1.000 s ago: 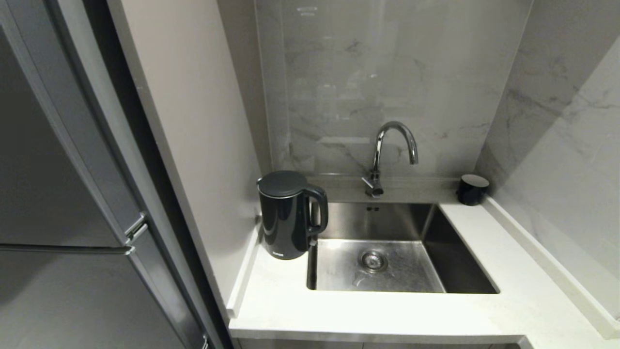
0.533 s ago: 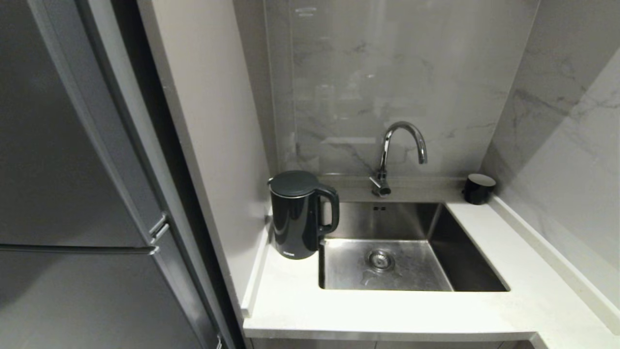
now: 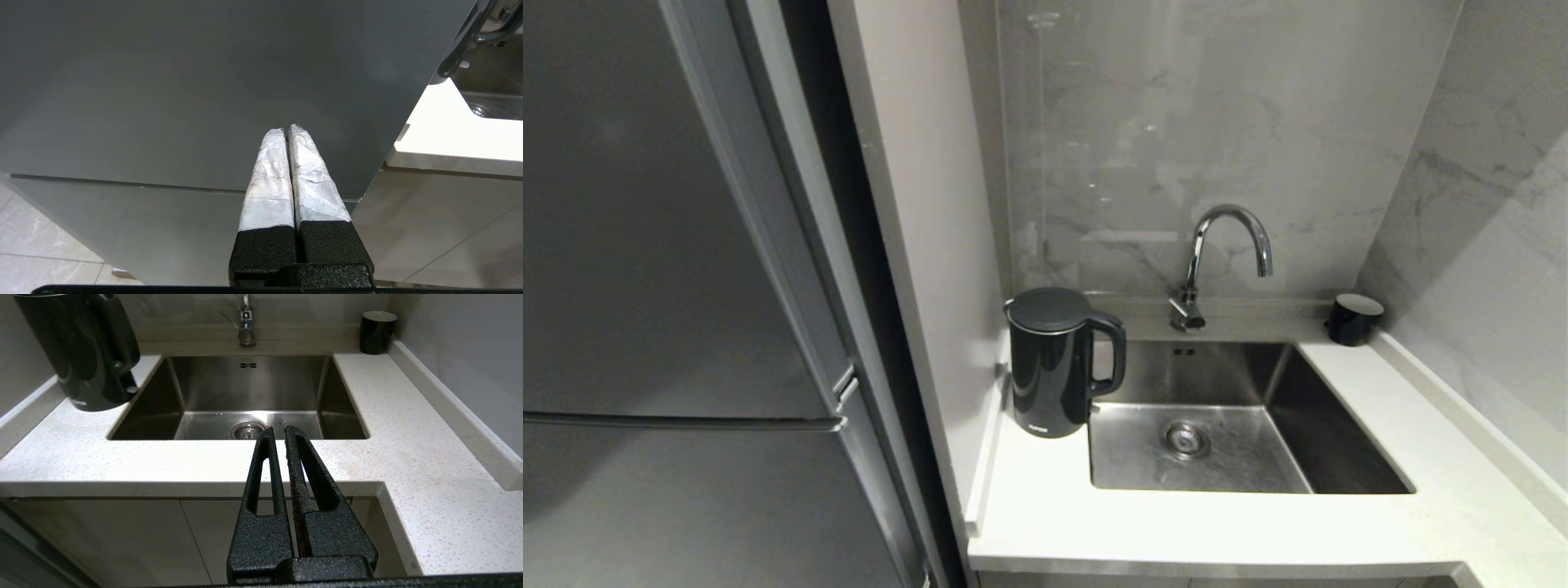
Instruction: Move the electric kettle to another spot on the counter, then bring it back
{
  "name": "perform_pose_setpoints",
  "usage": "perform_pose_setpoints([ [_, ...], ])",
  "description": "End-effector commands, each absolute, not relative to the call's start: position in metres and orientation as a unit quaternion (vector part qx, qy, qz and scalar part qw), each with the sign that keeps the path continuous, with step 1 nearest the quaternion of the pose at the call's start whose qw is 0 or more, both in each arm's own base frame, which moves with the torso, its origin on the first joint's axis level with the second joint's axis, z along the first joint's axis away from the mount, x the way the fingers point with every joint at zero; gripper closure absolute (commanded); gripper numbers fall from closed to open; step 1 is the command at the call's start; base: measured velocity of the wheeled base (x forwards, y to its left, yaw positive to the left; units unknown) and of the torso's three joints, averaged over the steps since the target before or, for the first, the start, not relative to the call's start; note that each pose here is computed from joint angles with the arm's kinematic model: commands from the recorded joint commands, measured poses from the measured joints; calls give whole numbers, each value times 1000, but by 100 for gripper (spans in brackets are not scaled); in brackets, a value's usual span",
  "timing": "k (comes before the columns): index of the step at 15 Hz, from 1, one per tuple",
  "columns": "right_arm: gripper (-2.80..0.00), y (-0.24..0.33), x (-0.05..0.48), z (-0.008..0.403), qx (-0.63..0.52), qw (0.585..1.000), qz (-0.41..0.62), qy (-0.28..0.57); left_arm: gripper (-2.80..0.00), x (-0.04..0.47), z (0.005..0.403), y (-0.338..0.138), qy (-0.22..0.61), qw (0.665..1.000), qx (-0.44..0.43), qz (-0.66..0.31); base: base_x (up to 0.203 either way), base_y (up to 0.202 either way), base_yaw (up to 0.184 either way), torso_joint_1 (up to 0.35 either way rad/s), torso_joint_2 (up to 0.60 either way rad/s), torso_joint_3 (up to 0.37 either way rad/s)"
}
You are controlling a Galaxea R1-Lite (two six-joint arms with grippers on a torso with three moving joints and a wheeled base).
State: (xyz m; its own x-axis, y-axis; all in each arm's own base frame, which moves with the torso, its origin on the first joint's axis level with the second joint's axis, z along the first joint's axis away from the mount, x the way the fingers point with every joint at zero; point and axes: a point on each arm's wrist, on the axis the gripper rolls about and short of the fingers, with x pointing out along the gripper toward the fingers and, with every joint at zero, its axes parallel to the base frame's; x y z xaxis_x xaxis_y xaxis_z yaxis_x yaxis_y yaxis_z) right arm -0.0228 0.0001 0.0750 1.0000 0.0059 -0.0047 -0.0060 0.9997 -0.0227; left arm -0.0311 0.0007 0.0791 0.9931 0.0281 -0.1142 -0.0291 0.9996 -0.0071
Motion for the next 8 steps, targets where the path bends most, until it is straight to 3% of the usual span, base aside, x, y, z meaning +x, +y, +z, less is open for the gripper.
perform_pose_setpoints([
  [1, 0, 0, -23, 75, -12, 1000, 3, 2, 0, -31, 79, 1, 58, 998, -5, 15, 0, 0, 0, 0, 0, 0],
  [3, 0, 0, -23, 75, -12, 1000, 3, 3, 0, -31, 79, 1, 58, 998, -5, 15, 0, 0, 0, 0, 0, 0],
  [8, 0, 0, -23, 75, -11, 1000, 3, 3, 0, -31, 79, 1, 58, 998, -5, 13, 0, 0, 0, -97, 245, 135],
])
